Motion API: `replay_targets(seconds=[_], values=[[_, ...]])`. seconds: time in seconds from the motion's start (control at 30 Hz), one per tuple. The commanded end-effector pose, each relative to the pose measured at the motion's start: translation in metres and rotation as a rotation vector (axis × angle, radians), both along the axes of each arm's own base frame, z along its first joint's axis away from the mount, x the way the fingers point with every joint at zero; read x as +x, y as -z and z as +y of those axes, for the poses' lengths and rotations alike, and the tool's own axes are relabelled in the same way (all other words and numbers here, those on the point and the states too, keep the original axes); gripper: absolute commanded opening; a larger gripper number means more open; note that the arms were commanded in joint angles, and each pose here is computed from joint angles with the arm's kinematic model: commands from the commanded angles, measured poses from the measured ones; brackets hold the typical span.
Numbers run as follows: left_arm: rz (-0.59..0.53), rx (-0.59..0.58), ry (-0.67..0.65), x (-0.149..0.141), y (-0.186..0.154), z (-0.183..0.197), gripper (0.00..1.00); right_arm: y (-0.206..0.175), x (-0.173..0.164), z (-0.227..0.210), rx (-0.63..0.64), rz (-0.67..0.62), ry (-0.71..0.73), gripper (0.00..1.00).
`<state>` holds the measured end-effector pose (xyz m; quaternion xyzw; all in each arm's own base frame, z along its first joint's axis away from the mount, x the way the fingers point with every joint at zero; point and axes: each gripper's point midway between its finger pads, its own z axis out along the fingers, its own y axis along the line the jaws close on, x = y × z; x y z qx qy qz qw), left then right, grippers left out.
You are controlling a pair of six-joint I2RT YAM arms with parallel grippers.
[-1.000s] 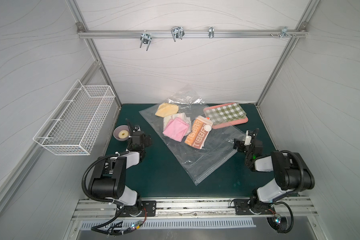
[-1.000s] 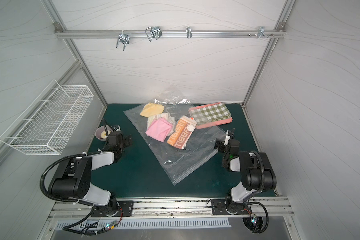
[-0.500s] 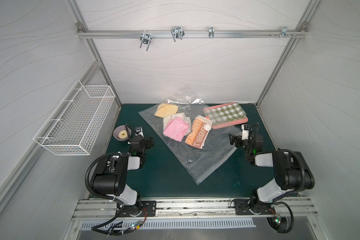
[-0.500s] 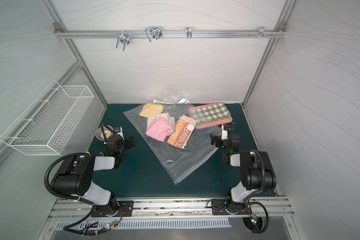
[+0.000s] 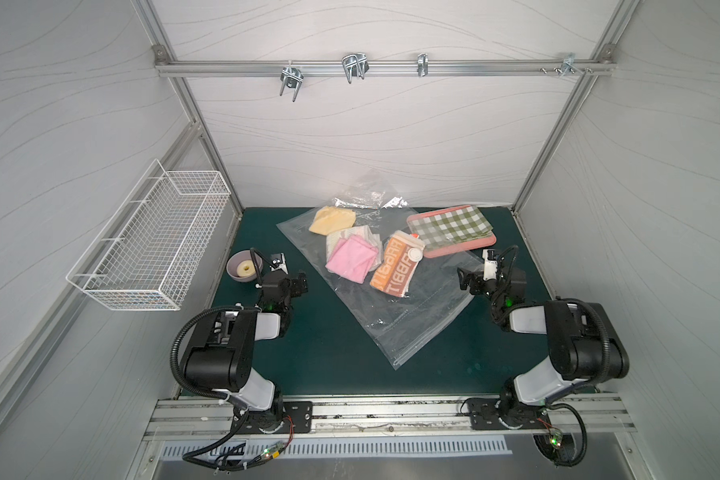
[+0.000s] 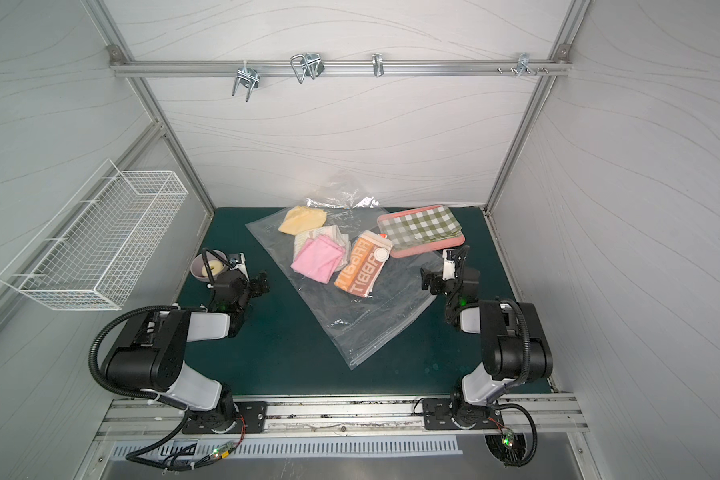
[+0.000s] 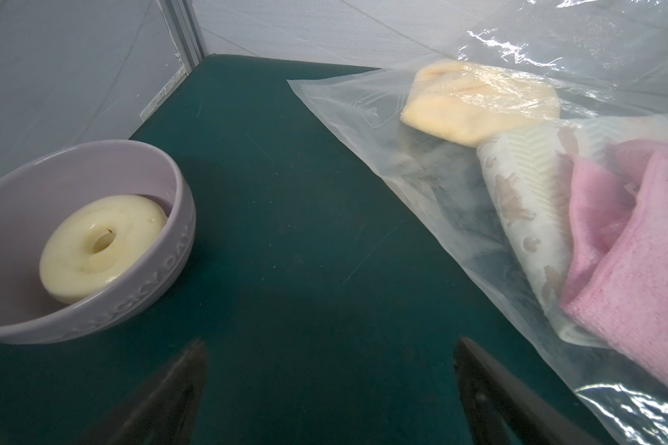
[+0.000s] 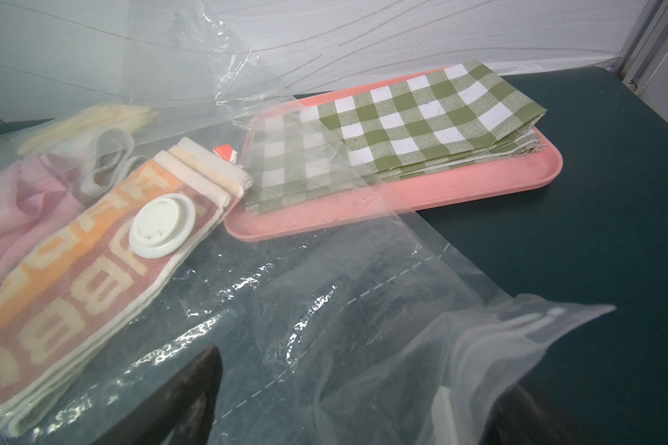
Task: Place the folded towel into the vacuum bag
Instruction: Reset both arms
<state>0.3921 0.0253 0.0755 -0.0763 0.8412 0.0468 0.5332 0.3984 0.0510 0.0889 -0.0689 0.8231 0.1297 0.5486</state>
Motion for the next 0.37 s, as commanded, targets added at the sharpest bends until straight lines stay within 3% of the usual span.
replay_targets(seconds=[0.0, 0.33], values=[[-0.063, 0.02, 0.001, 0.0089, -0.0161, 0.0003, 1.0, 0.0022, -0.0012, 0.0027, -0.014, -0.003, -0.027, 0.99], [-0.051, -0.015, 0.023, 0.0103, -0.0151, 0.0014, 1.0, 0.0025, -0.0013, 0.0026, -0.015, -0.002, -0.026, 0.99]])
